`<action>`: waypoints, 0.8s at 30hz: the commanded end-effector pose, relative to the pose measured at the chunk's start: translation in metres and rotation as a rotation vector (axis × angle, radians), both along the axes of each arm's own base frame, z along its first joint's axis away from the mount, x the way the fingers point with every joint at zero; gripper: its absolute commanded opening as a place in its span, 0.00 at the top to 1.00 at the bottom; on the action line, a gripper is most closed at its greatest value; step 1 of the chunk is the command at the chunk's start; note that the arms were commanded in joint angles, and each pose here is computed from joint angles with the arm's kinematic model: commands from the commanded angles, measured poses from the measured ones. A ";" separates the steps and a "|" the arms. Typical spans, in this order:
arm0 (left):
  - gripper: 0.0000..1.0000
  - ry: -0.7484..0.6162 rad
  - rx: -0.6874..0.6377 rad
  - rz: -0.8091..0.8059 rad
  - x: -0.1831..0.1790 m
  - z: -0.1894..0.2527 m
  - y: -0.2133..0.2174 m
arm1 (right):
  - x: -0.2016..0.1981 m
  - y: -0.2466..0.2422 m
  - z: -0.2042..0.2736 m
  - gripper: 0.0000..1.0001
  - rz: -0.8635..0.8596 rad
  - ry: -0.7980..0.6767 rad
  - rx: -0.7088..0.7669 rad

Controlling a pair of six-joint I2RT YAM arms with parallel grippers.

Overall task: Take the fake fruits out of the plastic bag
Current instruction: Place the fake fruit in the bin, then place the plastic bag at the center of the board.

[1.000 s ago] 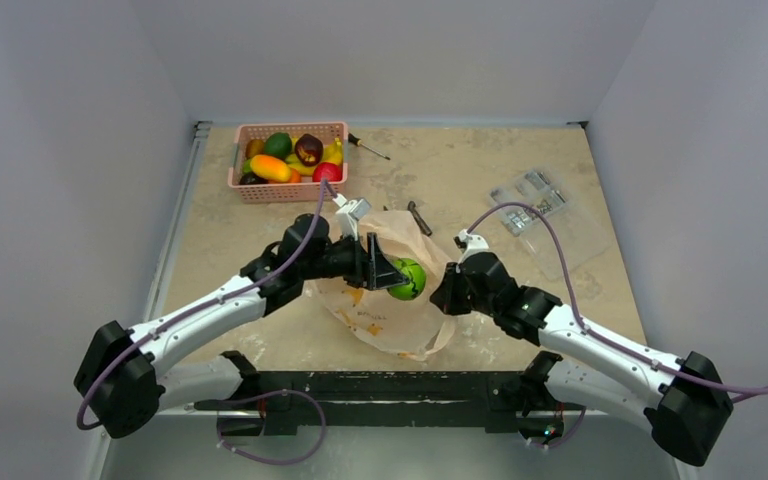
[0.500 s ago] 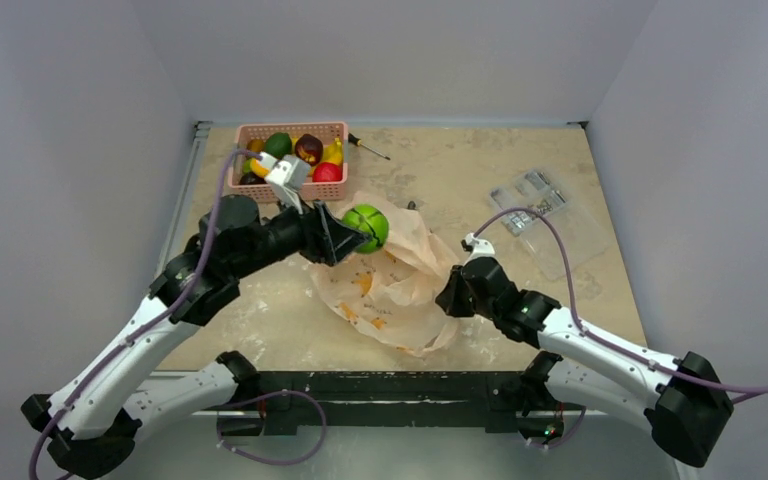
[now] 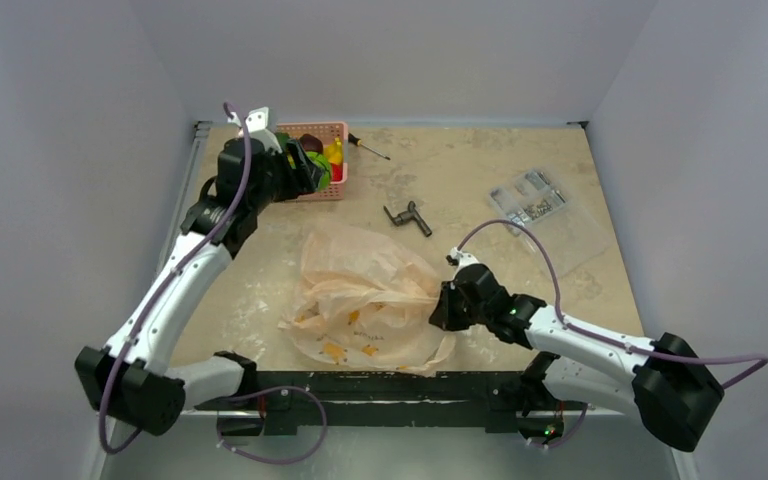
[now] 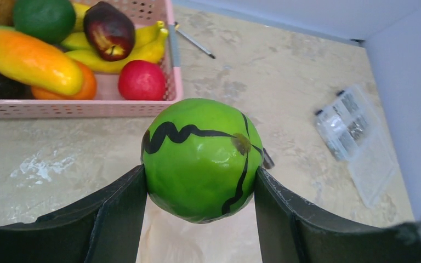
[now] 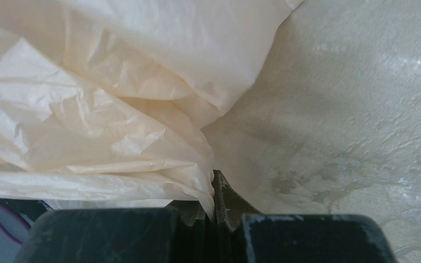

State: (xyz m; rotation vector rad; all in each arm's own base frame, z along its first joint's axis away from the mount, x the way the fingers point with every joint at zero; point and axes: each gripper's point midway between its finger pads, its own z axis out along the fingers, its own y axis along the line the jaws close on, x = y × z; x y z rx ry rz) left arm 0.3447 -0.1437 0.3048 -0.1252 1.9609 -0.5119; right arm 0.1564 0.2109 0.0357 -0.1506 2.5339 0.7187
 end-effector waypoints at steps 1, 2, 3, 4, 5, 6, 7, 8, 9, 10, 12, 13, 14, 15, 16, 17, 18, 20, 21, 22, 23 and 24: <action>0.90 -0.045 -0.096 0.073 0.055 0.013 0.014 | 0.027 0.017 0.045 1.00 -0.004 -0.128 0.069; 0.90 -0.035 -0.103 0.095 0.068 0.007 0.020 | 0.030 0.018 0.050 1.00 -0.007 -0.144 0.068; 0.90 -0.033 -0.111 0.117 0.082 0.004 0.025 | 0.033 0.019 0.054 1.00 -0.007 -0.155 0.066; 0.90 -0.028 -0.111 0.134 0.095 -0.003 0.031 | 0.037 0.018 0.058 0.99 -0.012 -0.170 0.056; 0.90 -0.033 -0.109 0.146 0.110 -0.007 0.035 | 0.039 0.017 0.059 0.98 -0.020 -0.179 0.045; 0.90 -0.039 -0.101 0.149 0.123 -0.011 0.038 | 0.041 0.015 0.060 0.98 -0.026 -0.187 0.032; 0.90 -0.038 -0.088 0.154 0.137 -0.017 0.040 | 0.042 0.013 0.059 0.97 -0.030 -0.193 0.022; 0.90 -0.032 -0.070 0.170 0.149 -0.023 0.045 | 0.043 0.012 0.059 0.97 -0.035 -0.196 0.015; 0.90 -0.019 -0.054 0.184 0.162 -0.030 0.048 | 0.044 0.011 0.058 0.97 -0.039 -0.200 0.011; 0.90 -0.003 -0.028 0.190 0.173 -0.038 0.052 | 0.045 0.010 0.058 0.96 -0.045 -0.200 0.008; 0.90 0.056 0.012 0.253 0.190 -0.056 0.066 | 0.046 0.008 0.057 0.95 -0.054 -0.204 0.003; 0.90 0.084 0.033 0.287 0.197 -0.065 0.074 | 0.047 0.007 0.057 0.95 -0.059 -0.207 -0.001; 0.89 0.101 0.051 0.318 0.203 -0.072 0.081 | 0.049 0.007 0.057 0.94 -0.062 -0.210 -0.005; 0.87 0.112 0.070 0.346 0.209 -0.077 0.088 | 0.050 0.007 0.058 0.94 -0.066 -0.214 -0.007; 0.84 0.119 0.085 0.363 0.213 -0.082 0.094 | 0.052 0.007 0.058 0.94 -0.067 -0.216 -0.012; 0.79 0.122 0.102 0.370 0.218 -0.087 0.097 | 0.054 0.008 0.059 0.94 -0.066 -0.218 -0.017; 0.69 0.125 0.113 0.375 0.221 -0.089 0.101 | 0.055 0.008 0.059 0.94 -0.067 -0.219 -0.022; 0.51 0.152 0.117 0.392 0.222 -0.095 0.109 | 0.059 0.010 0.060 0.94 -0.066 -0.221 -0.025; 0.45 0.170 0.110 0.403 0.221 -0.098 0.114 | 0.060 0.011 0.060 0.94 -0.066 -0.220 -0.027; 0.35 0.192 0.106 0.409 0.219 -0.101 0.116 | 0.061 0.012 0.060 0.94 -0.067 -0.220 -0.029; 0.23 0.202 0.096 0.415 0.217 -0.101 0.120 | 0.063 0.013 0.061 0.94 -0.068 -0.219 -0.030; 0.11 0.215 0.087 0.411 0.215 -0.102 0.120 | 0.065 0.013 0.060 0.94 -0.068 -0.219 -0.035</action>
